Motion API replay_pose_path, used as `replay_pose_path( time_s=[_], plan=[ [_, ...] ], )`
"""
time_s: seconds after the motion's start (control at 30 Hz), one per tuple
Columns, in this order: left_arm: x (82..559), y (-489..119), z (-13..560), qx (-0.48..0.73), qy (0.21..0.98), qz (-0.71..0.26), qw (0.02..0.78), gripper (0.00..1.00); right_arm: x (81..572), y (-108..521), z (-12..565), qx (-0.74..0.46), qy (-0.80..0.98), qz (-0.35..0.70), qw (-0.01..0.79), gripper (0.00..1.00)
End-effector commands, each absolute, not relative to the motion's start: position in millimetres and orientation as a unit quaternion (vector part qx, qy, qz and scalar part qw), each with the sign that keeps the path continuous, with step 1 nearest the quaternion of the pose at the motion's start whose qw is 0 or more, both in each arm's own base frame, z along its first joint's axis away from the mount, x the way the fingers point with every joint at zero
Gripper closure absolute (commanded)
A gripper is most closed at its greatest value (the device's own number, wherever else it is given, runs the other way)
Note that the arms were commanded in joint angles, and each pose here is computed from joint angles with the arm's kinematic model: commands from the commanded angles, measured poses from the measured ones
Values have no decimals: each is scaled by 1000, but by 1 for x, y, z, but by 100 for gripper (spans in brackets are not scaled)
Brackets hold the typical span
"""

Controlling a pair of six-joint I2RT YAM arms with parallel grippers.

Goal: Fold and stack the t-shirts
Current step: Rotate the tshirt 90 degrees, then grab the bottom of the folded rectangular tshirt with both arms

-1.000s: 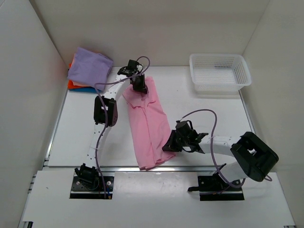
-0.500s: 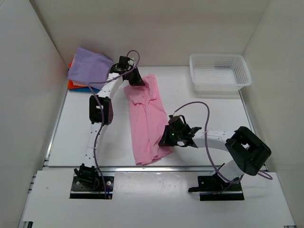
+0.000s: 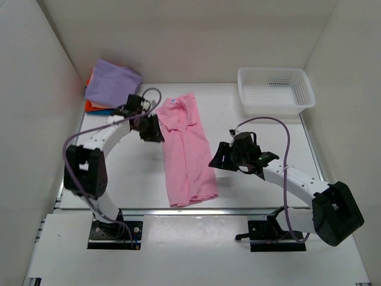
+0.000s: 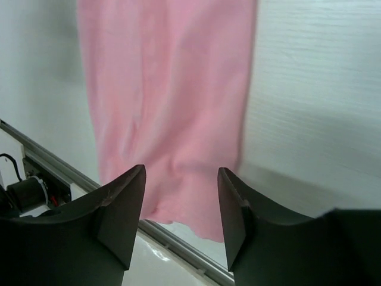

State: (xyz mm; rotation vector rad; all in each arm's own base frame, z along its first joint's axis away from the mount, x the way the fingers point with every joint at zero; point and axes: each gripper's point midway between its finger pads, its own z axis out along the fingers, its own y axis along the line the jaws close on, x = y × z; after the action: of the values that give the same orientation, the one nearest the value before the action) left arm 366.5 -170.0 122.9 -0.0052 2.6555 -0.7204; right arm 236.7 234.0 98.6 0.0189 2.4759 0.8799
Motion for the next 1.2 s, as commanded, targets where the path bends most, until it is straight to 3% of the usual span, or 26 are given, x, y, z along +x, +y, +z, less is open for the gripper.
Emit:
replay_pose_path(
  time_s=[0.0, 0.13, 0.23, 0.43, 0.63, 0.87, 0.9, 0.93, 0.97, 1.0, 1.17],
  plan=[
    [308, -175, 96, 17, 948, -251, 196, 67, 213, 216, 78, -9, 919, 330, 214, 50],
    [224, -184, 61, 25, 952, -261, 158, 65, 191, 217, 65, -16, 921, 345, 179, 50],
    [188, -179, 47, -6, 948, -272, 163, 63, 177, 218, 57, -21, 924, 343, 167, 49],
    [172, -177, 41, -56, 933, -299, 192, 64, 154, 219, 34, -15, 927, 351, 134, 49],
    [160, -202, 37, -36, 934, -311, 172, 58, 153, 226, 26, -25, 930, 346, 122, 52],
    [134, -210, 17, -12, 945, -300, 130, 54, 146, 235, 24, -44, 929, 354, 101, 61],
    [132, -213, 15, -1, 947, -298, 123, 58, 143, 237, 22, -51, 929, 353, 97, 66],
    [126, -211, 9, 4, 951, -289, 107, 75, 141, 237, 20, -52, 930, 352, 91, 71],
    [123, -215, 9, 16, 951, -292, 99, 100, 142, 240, 22, -57, 929, 356, 89, 87],
    [116, -209, 1, 26, 957, -276, 85, 100, 138, 242, 22, -64, 927, 359, 85, 100],
    [92, -190, -4, 46, 966, -250, 57, 100, 106, 244, 21, -88, 928, 360, 43, 100]
  ],
)
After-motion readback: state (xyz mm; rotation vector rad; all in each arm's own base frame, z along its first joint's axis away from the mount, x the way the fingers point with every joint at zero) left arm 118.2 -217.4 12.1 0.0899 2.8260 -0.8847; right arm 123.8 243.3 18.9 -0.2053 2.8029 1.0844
